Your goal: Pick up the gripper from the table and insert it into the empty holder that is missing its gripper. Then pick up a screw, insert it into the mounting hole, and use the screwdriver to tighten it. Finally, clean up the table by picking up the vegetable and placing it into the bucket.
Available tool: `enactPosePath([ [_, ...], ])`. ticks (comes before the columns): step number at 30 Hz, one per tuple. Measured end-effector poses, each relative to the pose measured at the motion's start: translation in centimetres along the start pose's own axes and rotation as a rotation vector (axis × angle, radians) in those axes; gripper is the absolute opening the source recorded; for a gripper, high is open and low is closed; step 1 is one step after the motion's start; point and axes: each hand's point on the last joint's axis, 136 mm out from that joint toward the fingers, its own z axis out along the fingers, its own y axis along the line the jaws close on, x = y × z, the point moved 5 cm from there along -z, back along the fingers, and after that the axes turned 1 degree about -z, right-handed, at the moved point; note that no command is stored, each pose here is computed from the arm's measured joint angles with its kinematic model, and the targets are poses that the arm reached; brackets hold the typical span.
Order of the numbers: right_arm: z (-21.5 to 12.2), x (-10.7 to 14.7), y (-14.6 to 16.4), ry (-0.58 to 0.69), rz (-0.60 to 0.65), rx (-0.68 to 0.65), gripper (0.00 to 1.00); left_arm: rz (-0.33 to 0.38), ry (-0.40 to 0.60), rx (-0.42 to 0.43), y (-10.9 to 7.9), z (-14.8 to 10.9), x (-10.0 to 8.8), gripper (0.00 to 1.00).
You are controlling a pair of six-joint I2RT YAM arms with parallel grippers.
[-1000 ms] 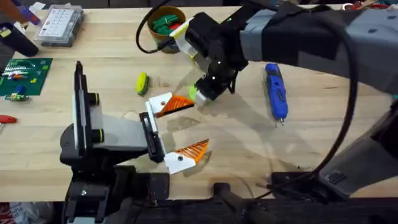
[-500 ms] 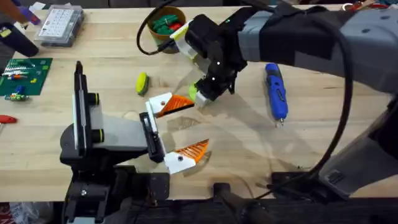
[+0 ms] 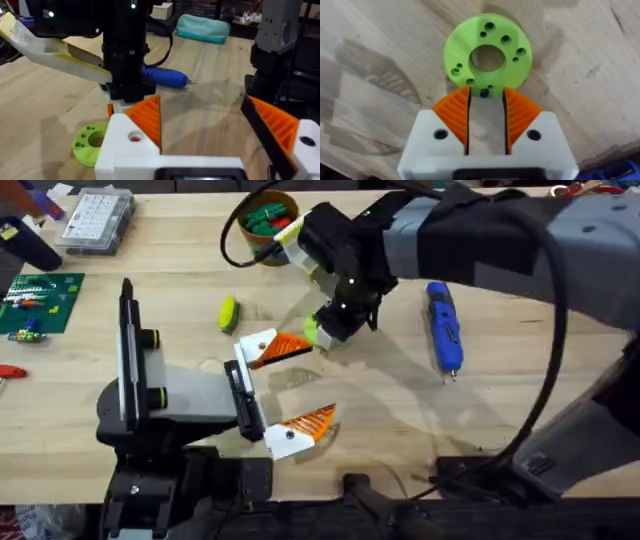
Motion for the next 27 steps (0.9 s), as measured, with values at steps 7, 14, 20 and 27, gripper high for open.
enactPosePath([
  [7,0.00,-0.12,-0.01,-0.006,0.000,0.000,0.318,0.000,0.000,0.000,0.00,0.00,0.00,0.987],
  [14,0.00,-0.23,0.05,-0.012,-0.001,-0.005,0.020,0.000,0.000,0.000,0.00,0.00,0.00,0.987],
  [20,0.00,-0.27,0.08,-0.014,-0.001,-0.007,0.004,0.000,0.000,0.000,0.00,0.00,0.00,0.987],
  [27,-0.01,-0.43,0.07,-0.022,-0.002,-0.007,0.004,0.000,0.000,0.000,0.00,0.00,0.00,0.986],
])
